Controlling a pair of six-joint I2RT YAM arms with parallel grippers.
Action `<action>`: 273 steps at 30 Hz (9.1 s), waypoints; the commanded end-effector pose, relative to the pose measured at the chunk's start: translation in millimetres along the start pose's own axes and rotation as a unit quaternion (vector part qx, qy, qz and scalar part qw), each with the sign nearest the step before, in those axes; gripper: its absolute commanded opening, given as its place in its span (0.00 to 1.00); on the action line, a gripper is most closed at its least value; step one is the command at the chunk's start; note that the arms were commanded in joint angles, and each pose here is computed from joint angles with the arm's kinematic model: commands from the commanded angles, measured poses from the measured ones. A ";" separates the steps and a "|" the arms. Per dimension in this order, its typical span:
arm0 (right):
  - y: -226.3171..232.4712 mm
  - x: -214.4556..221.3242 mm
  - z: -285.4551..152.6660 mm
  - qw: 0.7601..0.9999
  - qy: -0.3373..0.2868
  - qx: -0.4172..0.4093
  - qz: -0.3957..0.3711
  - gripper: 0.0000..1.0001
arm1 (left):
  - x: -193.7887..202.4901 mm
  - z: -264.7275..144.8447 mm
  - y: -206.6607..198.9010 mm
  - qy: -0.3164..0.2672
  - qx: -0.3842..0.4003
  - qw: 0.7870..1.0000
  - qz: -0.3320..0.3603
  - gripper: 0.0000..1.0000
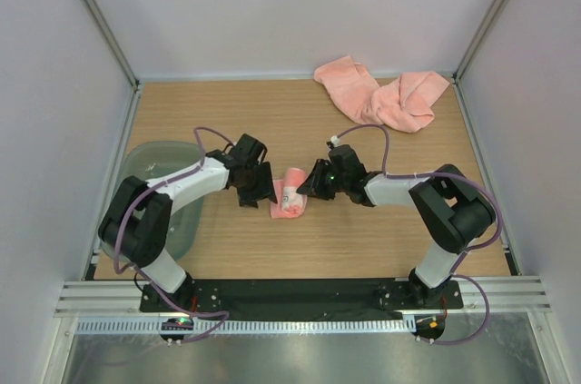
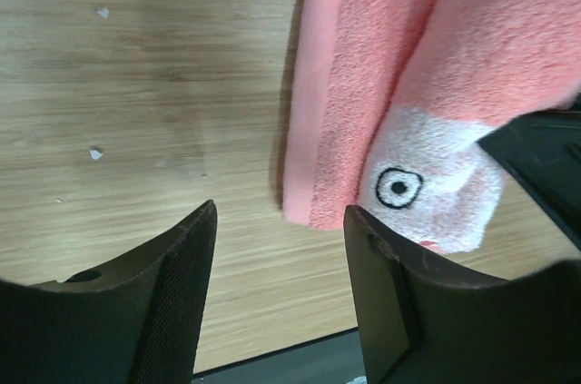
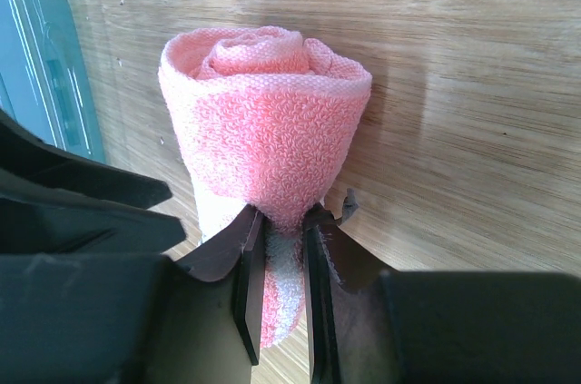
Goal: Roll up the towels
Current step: Roll the towel, then place the rolled towel into the container, then grab a towel with the right arm, then move the towel to the center of the board
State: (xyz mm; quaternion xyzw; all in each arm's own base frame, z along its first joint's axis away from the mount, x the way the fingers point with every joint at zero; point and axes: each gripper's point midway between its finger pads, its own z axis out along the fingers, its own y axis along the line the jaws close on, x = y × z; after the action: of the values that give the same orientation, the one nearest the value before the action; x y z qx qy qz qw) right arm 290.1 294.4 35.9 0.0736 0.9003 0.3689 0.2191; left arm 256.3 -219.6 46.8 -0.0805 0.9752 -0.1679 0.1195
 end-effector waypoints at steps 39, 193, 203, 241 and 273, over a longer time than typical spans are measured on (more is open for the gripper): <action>-18.6 11.5 3.3 0.999 0.019 0.042 -0.017 0.16 | 15.2 58.2 -37.4 0.004 0.101 0.995 0.015 0.40; 16.7 -14.4 -93.1 0.995 0.005 0.064 -0.078 0.70 | -132.2 -71.1 230.0 -0.204 -0.115 0.884 -0.406 0.61; 25.2 -19.5 -100.1 0.994 -0.003 0.068 -0.086 0.71 | -134.9 -118.4 221.0 -0.255 -0.114 0.885 -0.373 0.69; -119.1 -365.3 -87.8 0.928 -0.180 0.326 0.016 0.74 | -27.8 -186.7 72.4 -0.286 0.032 0.956 0.060 1.00; -60.5 -235.7 -230.7 0.914 -0.247 0.320 0.012 0.99 | -32.9 -193.4 81.5 -0.306 0.009 0.951 0.051 1.00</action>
State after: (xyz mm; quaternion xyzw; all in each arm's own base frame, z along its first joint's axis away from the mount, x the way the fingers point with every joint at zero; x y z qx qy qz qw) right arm 361.2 19.5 249.1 0.2477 0.8691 0.0148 0.4278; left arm 226.8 -79.4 194.9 -0.0796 0.8996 -0.1390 0.4062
